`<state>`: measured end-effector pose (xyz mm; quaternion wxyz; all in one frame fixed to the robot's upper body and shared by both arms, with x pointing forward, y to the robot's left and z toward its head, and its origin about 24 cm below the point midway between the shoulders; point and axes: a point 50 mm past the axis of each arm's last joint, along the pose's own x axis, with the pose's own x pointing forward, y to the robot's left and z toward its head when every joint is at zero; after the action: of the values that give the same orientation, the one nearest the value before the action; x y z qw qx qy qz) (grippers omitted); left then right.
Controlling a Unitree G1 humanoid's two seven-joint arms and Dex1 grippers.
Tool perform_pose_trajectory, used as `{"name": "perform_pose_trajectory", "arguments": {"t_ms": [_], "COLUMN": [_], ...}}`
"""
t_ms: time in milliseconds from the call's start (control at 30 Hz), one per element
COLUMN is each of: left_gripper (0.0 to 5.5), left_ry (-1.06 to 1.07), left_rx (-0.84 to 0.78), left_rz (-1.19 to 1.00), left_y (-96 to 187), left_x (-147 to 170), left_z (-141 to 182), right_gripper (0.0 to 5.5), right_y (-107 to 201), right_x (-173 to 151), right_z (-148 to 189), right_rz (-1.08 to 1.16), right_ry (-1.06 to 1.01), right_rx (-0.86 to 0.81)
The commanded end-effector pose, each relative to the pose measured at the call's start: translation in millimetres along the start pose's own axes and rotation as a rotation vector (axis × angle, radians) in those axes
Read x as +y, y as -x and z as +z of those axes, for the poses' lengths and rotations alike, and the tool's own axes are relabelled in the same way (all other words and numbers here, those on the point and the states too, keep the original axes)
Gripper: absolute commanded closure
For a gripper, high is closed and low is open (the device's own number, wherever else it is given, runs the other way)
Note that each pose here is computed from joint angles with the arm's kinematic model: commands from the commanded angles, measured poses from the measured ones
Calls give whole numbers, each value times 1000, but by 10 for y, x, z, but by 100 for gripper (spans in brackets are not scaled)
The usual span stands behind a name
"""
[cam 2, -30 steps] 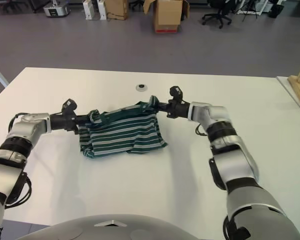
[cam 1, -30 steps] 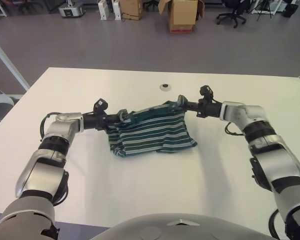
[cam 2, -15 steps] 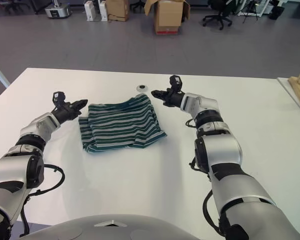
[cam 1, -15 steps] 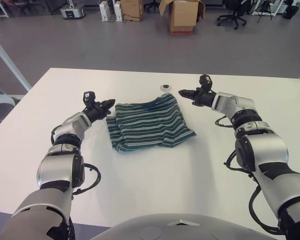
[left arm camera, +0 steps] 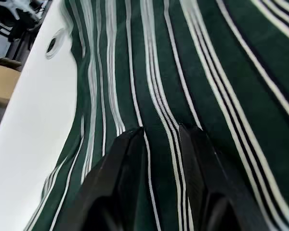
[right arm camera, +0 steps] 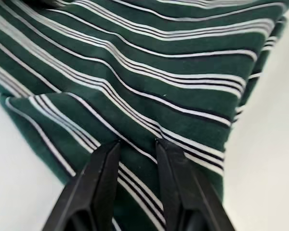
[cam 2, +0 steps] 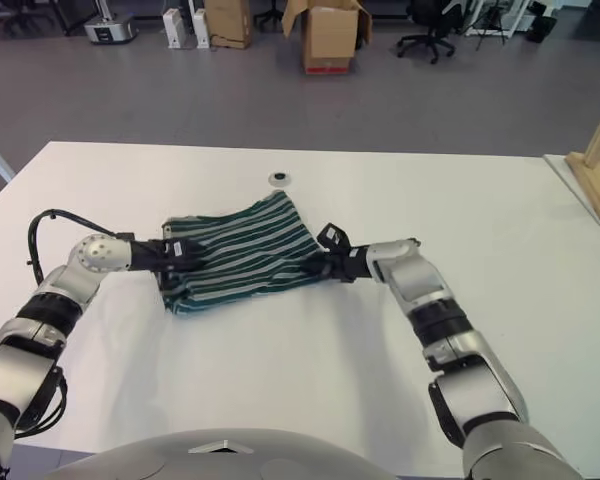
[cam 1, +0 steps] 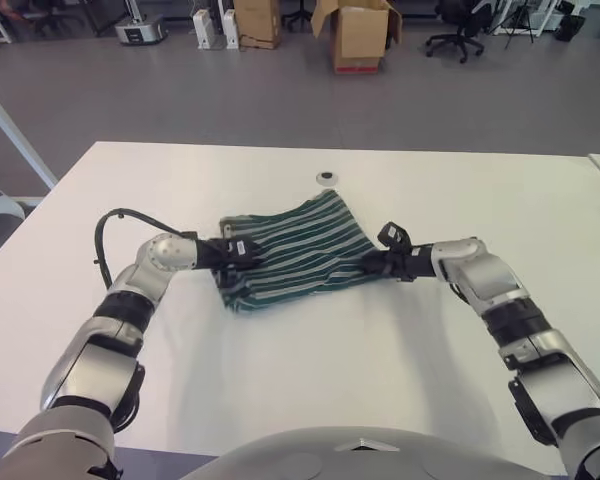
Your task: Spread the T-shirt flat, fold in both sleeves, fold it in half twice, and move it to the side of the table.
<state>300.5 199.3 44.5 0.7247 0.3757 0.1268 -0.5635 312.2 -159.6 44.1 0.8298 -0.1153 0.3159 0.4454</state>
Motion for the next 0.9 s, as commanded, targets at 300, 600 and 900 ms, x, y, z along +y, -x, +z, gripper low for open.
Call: {"name": "perform_pose_trajectory", "arguments": {"t_ms": [300,600,900], "left_gripper": [413,413,413], "left_ry": [300,-71,-110], "left_rx": [-523,48,-18], "left_rz": [95,15,99], "left_y": [200,583,717], "left_x": [144,75,216], "left_z": [1006,140,150], "right_gripper": [413,413,413], "right_y": [315,225,270], "right_x": [-267,860,942], "right_z": [630,157,-324], "right_rz": [29,367,276], "right_ry": [75,-139,-11], "right_rx": [-377,-358,-18]}}
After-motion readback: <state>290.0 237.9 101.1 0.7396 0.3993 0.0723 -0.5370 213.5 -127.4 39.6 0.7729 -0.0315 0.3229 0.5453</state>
